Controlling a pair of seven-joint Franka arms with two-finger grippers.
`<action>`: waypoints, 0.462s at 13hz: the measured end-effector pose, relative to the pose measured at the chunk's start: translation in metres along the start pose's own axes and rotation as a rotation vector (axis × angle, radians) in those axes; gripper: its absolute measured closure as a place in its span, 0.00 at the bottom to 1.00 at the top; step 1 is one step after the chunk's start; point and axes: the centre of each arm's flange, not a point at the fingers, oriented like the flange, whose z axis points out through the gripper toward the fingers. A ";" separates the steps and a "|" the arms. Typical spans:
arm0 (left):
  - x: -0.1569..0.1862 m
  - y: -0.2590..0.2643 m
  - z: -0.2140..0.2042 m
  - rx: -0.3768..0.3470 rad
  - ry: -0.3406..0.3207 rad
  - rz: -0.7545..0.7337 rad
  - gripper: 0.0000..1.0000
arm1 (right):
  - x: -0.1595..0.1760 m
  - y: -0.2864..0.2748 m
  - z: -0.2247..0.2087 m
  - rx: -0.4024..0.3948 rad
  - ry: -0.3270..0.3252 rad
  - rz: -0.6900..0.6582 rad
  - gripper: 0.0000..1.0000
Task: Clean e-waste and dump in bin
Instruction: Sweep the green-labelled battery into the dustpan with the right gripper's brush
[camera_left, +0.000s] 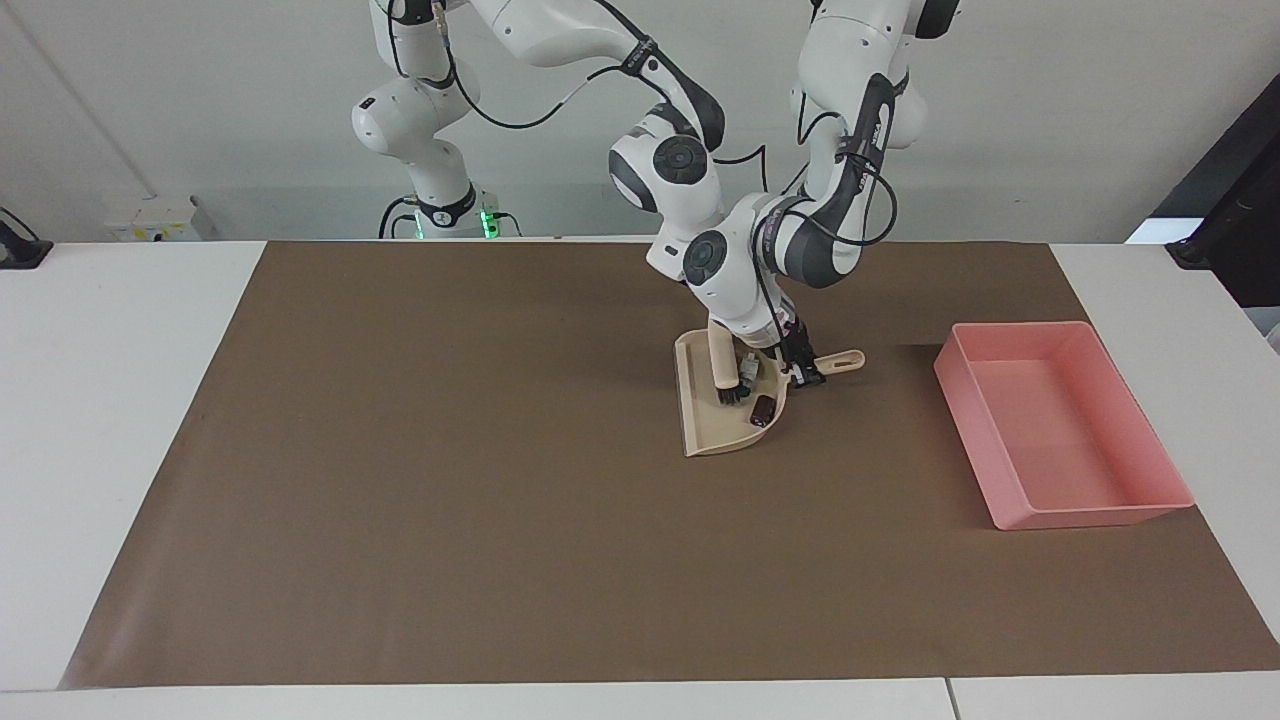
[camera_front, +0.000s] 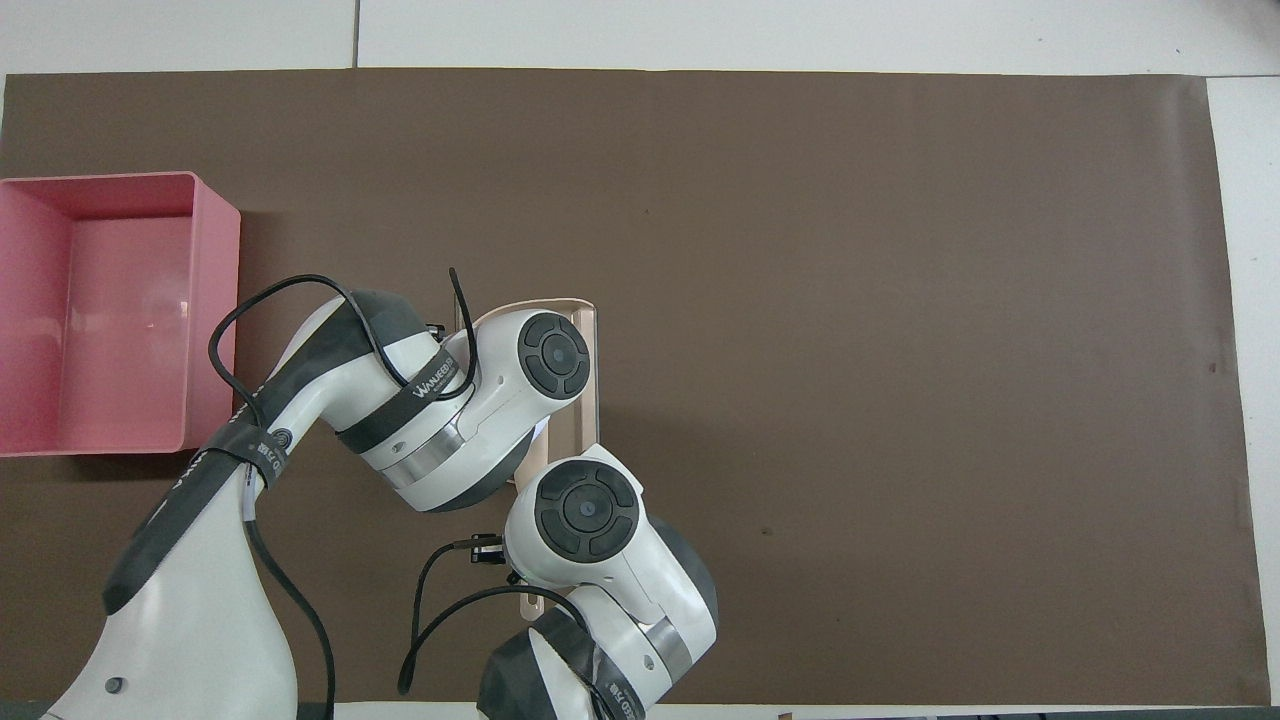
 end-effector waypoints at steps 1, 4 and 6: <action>-0.001 -0.001 0.001 0.009 0.014 -0.003 0.68 | 0.003 0.002 -0.008 -0.002 -0.007 0.005 0.74; -0.005 -0.008 0.006 0.026 0.058 -0.017 0.68 | 0.000 0.015 -0.050 -0.019 -0.043 0.015 0.74; -0.008 -0.012 0.007 0.032 0.083 -0.022 0.68 | -0.006 0.033 -0.085 -0.048 -0.058 0.016 0.74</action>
